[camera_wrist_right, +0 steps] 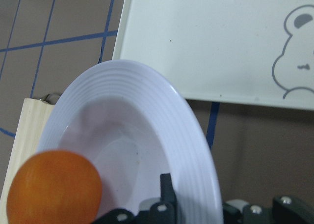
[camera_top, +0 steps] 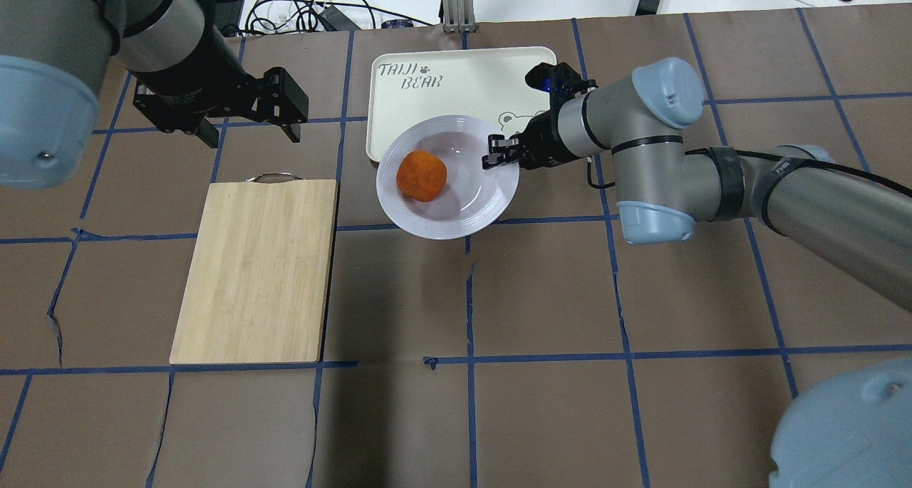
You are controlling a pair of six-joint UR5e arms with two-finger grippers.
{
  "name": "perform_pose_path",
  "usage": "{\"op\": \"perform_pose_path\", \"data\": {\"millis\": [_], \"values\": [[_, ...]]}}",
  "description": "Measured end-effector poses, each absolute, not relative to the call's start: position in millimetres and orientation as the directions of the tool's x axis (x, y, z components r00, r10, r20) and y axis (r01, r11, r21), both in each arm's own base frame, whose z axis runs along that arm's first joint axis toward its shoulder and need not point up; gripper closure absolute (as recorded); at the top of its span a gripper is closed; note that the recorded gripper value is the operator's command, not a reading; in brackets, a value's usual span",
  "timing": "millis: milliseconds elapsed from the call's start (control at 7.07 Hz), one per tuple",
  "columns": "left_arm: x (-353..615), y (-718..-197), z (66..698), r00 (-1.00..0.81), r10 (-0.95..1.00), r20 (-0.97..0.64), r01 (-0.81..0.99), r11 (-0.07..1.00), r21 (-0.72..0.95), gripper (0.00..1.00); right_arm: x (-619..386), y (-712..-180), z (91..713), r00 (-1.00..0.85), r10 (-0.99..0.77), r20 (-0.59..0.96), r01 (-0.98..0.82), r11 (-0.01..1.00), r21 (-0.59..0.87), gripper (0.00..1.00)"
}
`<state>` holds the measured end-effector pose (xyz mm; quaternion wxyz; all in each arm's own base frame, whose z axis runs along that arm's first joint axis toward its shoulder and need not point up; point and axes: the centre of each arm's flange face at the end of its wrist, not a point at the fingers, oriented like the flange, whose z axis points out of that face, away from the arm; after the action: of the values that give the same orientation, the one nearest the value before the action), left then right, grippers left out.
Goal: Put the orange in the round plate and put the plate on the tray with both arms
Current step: 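Slide the plate with the right gripper onto the bear tray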
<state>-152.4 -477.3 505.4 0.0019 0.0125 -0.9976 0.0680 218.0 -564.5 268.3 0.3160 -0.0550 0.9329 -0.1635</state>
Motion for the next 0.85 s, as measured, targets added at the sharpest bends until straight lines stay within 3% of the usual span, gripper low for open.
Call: {"op": "perform_pose_path", "data": {"millis": [283, 848], "values": [[-152.7, -477.1, 505.2, -1.0, -0.024, 0.005, -0.025, 0.99, -0.135, 0.0, 194.1, -609.6, 276.1, -0.787, -0.194, -0.585, 0.044, 0.929, -0.368, 1.0], [-152.7, -476.8, 505.0, -1.0, -0.024, 0.005, -0.025, 0.991, -0.135, 0.0, 184.4, -714.2, 225.2, -0.762, -0.118, -0.637, 0.128, 0.937, -0.326, 1.0]]}}
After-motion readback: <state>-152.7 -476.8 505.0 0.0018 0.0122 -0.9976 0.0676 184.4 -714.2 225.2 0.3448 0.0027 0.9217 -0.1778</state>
